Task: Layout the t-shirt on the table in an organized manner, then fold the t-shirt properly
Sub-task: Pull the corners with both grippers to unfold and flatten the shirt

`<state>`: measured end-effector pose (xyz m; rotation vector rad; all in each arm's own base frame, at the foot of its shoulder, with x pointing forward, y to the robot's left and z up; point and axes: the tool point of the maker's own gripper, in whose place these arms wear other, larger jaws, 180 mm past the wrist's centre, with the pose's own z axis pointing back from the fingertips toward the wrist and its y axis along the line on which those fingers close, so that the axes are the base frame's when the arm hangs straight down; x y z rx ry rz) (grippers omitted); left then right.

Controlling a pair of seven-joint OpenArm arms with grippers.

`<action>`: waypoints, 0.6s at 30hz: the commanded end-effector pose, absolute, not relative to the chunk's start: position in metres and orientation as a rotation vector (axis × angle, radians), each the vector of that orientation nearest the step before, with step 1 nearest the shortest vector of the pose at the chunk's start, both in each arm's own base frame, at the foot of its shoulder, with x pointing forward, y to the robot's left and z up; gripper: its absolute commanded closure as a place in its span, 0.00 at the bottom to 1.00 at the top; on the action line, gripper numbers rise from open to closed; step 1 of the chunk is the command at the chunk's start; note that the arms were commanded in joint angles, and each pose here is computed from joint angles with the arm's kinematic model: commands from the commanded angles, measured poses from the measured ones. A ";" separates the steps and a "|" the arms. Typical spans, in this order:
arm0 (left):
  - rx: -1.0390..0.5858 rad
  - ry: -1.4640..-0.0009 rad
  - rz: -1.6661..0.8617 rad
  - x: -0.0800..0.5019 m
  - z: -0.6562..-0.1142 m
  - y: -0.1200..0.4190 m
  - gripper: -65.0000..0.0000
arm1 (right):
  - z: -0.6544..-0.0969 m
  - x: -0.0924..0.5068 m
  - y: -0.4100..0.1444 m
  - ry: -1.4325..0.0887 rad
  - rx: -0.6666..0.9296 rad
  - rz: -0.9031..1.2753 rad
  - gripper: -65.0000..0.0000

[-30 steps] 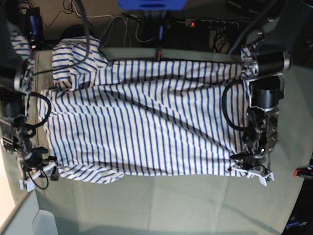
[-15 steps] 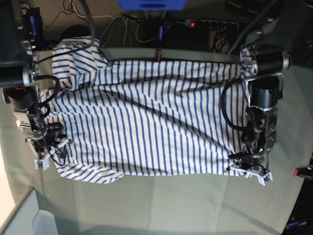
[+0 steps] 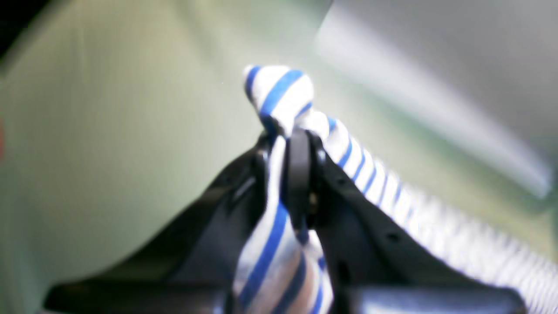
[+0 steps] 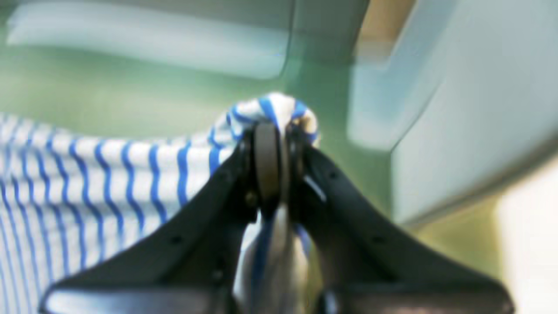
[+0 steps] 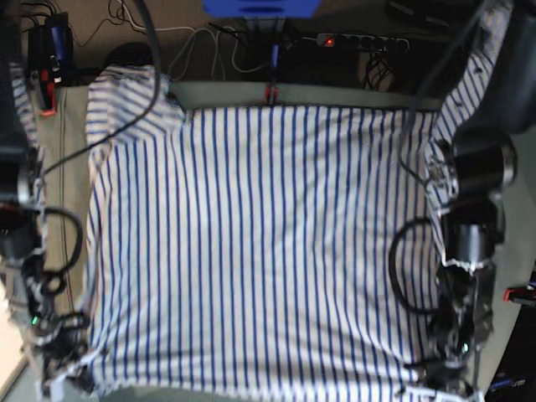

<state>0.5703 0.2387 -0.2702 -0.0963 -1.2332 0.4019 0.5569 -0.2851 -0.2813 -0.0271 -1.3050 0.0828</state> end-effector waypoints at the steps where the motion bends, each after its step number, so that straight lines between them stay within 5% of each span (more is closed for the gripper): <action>1: -0.088 -1.294 0.371 0.582 -0.242 0.237 1.00 | -0.242 0.570 -0.300 -1.392 -0.059 0.058 1.00; 7: -0.068 -1.367 0.220 0.605 -0.192 0.206 0.93 | -0.213 0.584 -0.305 -1.426 -0.063 0.038 0.94; 16: -0.046 -1.236 0.227 0.594 -0.247 0.208 0.05 | -0.274 0.564 -0.288 -1.326 -0.030 0.044 0.31; 18: -0.021 -1.208 0.239 0.586 -0.262 0.222 0.00 | -0.286 0.557 -0.289 -1.305 -0.030 0.041 0.27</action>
